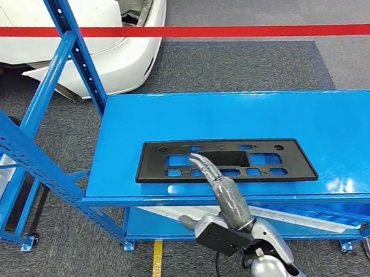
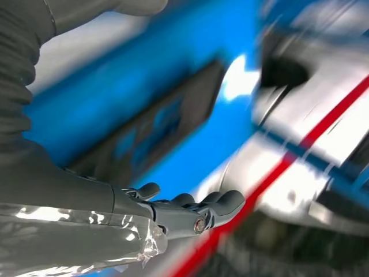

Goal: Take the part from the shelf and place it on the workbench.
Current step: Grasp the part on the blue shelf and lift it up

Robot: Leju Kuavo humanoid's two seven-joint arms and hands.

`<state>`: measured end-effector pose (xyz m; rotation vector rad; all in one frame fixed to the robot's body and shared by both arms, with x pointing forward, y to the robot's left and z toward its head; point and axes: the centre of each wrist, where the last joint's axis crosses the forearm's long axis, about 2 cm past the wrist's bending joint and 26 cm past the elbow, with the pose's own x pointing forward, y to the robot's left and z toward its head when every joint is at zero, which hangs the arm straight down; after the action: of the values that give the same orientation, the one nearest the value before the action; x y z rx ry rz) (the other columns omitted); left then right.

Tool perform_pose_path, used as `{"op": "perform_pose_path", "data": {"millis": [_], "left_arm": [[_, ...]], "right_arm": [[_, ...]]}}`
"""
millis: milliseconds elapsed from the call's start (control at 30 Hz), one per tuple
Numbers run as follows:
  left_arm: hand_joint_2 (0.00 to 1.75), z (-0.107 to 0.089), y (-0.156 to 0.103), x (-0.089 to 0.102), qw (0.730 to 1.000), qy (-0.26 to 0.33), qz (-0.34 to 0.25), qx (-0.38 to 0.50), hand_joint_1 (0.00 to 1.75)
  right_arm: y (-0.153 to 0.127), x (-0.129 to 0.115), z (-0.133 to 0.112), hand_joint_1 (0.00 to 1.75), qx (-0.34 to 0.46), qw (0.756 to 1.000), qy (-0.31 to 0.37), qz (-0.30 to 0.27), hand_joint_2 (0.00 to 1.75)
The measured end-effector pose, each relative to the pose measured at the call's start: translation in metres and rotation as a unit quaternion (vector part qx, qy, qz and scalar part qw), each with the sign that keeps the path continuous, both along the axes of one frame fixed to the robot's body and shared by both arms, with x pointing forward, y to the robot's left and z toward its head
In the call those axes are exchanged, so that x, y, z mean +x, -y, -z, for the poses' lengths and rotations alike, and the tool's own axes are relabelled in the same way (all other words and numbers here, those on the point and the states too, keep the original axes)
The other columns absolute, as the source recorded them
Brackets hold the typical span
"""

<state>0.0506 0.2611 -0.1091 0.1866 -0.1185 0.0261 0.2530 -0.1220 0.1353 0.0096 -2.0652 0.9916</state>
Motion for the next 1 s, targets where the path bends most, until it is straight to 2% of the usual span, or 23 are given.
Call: {"op": "perform_pose_path", "data": {"millis": [133, 300, 367, 567, 1000], "left_arm": [[0.00, 0.000, 0.000, -0.001, 1.000, 0.002, 0.005, -0.004, 0.00], [0.00, 0.000, 0.000, -0.001, 1.000, 0.005, 0.012, -0.007, 0.00], [0.00, 0.000, 0.000, 0.000, 1.000, 0.008, 0.013, -0.007, 0.00], [0.00, 0.001, -0.003, -0.003, 1.000, 0.007, 0.014, -0.003, 0.00], [0.00, 0.000, -0.006, 0.000, 1.000, 0.009, 0.021, 0.001, 0.00]], "right_arm": [[0.007, 0.011, -0.003, 0.00, -0.124, 0.979, 0.130, 0.091, 1.75], [0.016, 0.021, -0.001, 0.00, -0.203, 0.950, 0.198, 0.132, 1.75], [0.018, 0.024, 0.000, 0.00, -0.221, 0.946, 0.197, 0.131, 1.75], [0.033, 0.034, 0.011, 0.00, -0.285, 0.942, 0.137, 0.110, 1.75], [0.058, 0.051, 0.011, 0.00, -0.320, 0.938, 0.087, 0.104, 1.75]]}}
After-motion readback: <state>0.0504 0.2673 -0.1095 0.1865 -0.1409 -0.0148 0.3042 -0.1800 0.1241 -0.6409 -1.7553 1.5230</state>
